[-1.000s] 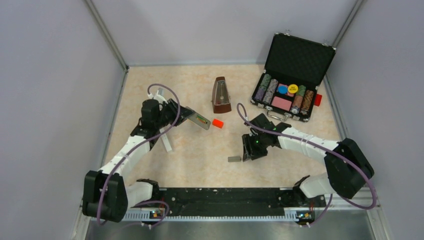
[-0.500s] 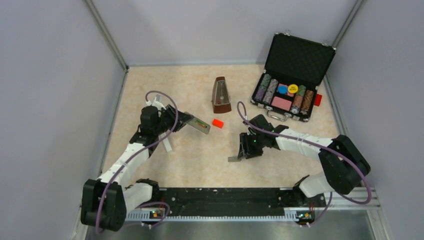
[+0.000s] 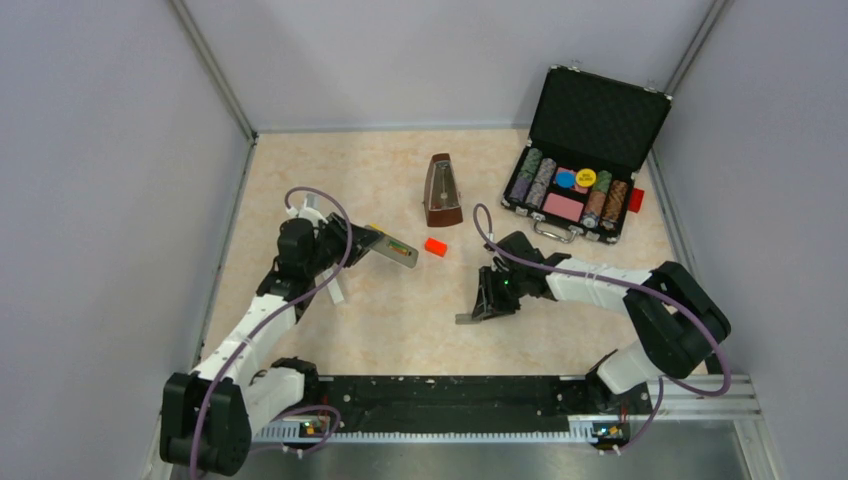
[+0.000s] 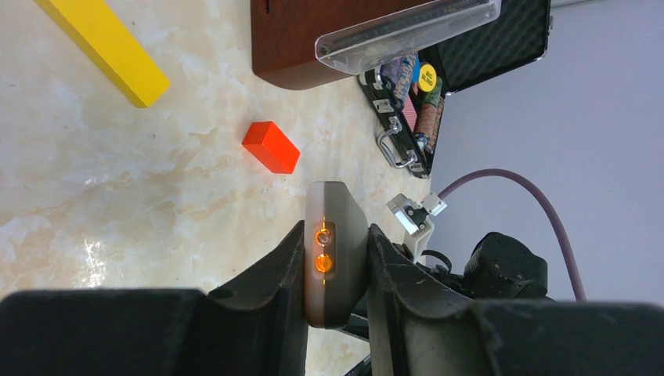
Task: Load the batteries into the remote control
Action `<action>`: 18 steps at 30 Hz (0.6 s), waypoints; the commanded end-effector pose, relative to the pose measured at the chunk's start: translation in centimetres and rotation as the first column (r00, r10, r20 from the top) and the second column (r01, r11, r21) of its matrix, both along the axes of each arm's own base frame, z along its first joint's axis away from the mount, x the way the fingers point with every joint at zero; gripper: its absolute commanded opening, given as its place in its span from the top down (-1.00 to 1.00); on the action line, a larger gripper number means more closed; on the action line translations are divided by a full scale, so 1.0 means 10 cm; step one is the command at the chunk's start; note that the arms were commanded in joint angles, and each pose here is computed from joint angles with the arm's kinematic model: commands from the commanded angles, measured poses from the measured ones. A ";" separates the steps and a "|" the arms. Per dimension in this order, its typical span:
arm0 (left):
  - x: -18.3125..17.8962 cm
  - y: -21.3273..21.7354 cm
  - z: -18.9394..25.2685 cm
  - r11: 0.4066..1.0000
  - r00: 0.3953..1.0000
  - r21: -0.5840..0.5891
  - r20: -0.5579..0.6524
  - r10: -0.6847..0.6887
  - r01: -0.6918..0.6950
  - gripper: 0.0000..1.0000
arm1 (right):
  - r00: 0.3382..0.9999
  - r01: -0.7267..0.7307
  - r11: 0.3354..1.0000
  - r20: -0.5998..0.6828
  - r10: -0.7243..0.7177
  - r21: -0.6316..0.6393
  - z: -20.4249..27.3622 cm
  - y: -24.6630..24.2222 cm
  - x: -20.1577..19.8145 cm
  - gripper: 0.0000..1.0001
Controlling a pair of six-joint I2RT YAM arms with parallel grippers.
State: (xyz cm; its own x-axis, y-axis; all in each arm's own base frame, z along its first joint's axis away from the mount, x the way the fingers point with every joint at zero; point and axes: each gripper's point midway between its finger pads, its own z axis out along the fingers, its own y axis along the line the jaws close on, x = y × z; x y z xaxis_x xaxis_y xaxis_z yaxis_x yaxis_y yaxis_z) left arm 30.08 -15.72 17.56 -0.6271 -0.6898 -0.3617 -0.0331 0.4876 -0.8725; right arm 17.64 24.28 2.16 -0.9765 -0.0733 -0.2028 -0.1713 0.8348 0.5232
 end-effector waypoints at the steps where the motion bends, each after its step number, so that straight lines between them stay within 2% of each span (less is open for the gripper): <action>1: 0.02 0.02 0.20 1.000 0.997 -0.022 0.077 0.021 -0.020 1.00 | 1.000 0.011 1.000 -0.025 -0.011 0.001 -0.07 -0.01 -0.06 0.36; 8: -0.02 0.04 0.18 0.999 0.997 -0.028 0.074 0.029 -0.027 1.00 | 0.999 0.042 0.999 -0.029 -0.043 -0.022 -0.12 -0.07 -0.06 0.56; 14: -0.05 0.04 0.17 0.999 0.997 -0.034 0.066 0.029 -0.027 1.00 | 0.996 0.078 0.996 -0.029 -0.079 -0.036 -0.13 -0.09 -0.05 0.96; 18: -0.05 0.03 0.16 0.999 0.998 -0.038 0.062 0.030 -0.028 1.00 | 0.993 0.121 0.993 -0.017 -0.121 -0.005 -0.04 -0.08 0.02 1.00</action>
